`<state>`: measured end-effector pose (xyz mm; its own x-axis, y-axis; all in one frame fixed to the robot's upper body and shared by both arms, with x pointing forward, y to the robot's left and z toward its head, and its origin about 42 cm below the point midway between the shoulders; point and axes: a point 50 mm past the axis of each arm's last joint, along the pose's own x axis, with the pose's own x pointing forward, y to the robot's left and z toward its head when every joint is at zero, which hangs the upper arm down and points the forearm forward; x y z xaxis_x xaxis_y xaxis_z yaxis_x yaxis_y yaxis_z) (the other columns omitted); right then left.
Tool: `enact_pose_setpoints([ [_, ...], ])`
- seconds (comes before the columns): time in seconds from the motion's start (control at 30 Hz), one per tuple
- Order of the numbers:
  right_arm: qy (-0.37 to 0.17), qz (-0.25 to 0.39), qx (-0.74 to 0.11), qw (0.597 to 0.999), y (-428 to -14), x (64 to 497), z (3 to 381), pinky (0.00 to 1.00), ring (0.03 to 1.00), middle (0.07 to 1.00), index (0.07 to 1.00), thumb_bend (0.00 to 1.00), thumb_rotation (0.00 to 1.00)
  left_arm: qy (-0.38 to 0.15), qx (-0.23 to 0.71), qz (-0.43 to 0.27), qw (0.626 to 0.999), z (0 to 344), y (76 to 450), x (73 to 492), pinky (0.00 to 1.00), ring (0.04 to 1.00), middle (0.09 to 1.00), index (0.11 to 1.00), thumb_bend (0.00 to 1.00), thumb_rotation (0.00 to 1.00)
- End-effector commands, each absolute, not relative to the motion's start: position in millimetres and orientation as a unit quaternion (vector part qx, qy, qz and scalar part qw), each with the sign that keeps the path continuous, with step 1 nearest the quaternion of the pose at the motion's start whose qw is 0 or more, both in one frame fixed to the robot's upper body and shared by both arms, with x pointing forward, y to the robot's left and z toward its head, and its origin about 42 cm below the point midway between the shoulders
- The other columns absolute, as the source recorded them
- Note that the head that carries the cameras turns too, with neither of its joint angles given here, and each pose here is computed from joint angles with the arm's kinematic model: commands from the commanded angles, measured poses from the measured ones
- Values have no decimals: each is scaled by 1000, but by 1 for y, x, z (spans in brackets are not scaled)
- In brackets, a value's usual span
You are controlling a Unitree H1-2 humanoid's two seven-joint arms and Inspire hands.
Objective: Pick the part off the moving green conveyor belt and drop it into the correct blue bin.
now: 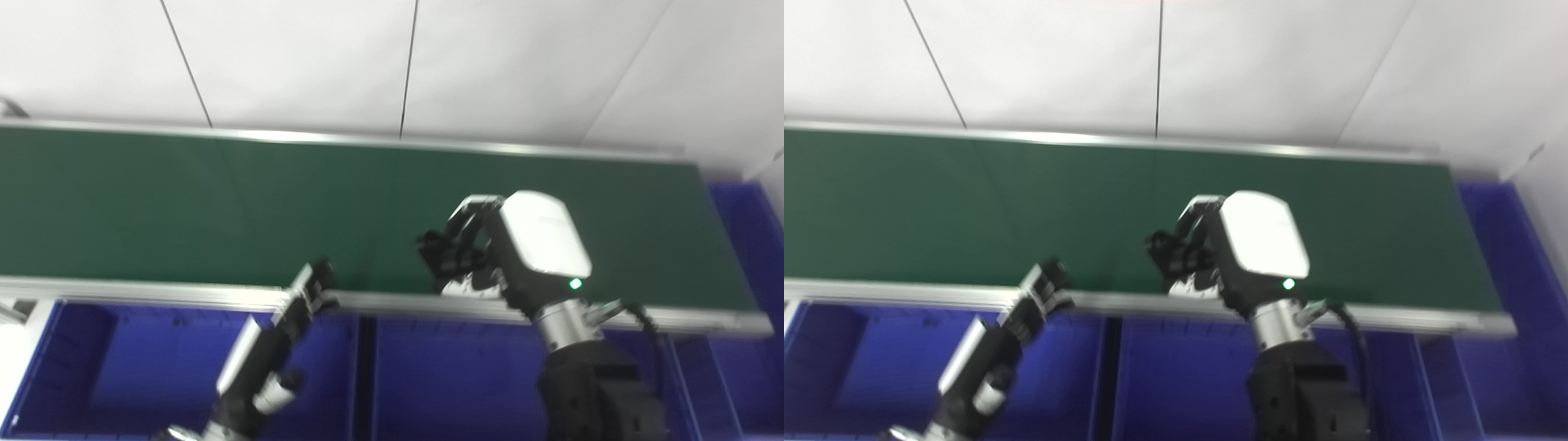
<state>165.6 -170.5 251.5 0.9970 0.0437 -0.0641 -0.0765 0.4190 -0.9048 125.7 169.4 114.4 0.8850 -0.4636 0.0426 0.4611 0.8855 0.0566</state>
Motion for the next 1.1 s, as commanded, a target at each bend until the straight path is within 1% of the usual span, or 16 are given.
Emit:
enact_pose_setpoints([
  [0.0,2,39,-546,837,-167,159,257,158,228,471,487,525,1,-46,17,-245,968,128,171,129,864,935,973,993,1000,953],
  [0.17,49,57,-549,832,-171,142,240,151,219,471,487,526,1,-45,20,-244,968,135,173,136,844,918,952,974,1000,945],
  [0.23,64,66,-546,833,-169,140,231,171,241,472,487,527,0,-45,19,-245,968,137,173,139,842,917,948,971,1000,940],
  [0.37,90,82,-542,831,-163,140,212,163,229,471,487,527,0,-44,16,-245,968,139,171,143,838,912,939,962,1000,928],
  [0.5,116,108,-549,821,-160,141,191,160,232,471,487,526,1,-40,16,-247,968,138,168,143,830,912,940,961,1000,929],
  [0.63,137,123,-560,808,-157,143,166,186,262,473,488,526,2,-38,17,-247,968,137,167,141,831,916,944,964,1000,928],
  [0.73,163,141,-566,795,-155,145,144,164,238,471,488,527,0,-39,17,-247,968,137,166,141,831,916,944,962,1000,922],
  [0.87,182,160,-572,783,-155,146,129,185,266,474,488,527,0,-40,14,-247,968,137,164,139,836,916,943,965,1000,919],
  [1.07,200,166,-581,771,-154,152,104,194,283,475,489,527,0,-41,15,-246,968,137,162,138,837,916,945,966,1000,924],
])
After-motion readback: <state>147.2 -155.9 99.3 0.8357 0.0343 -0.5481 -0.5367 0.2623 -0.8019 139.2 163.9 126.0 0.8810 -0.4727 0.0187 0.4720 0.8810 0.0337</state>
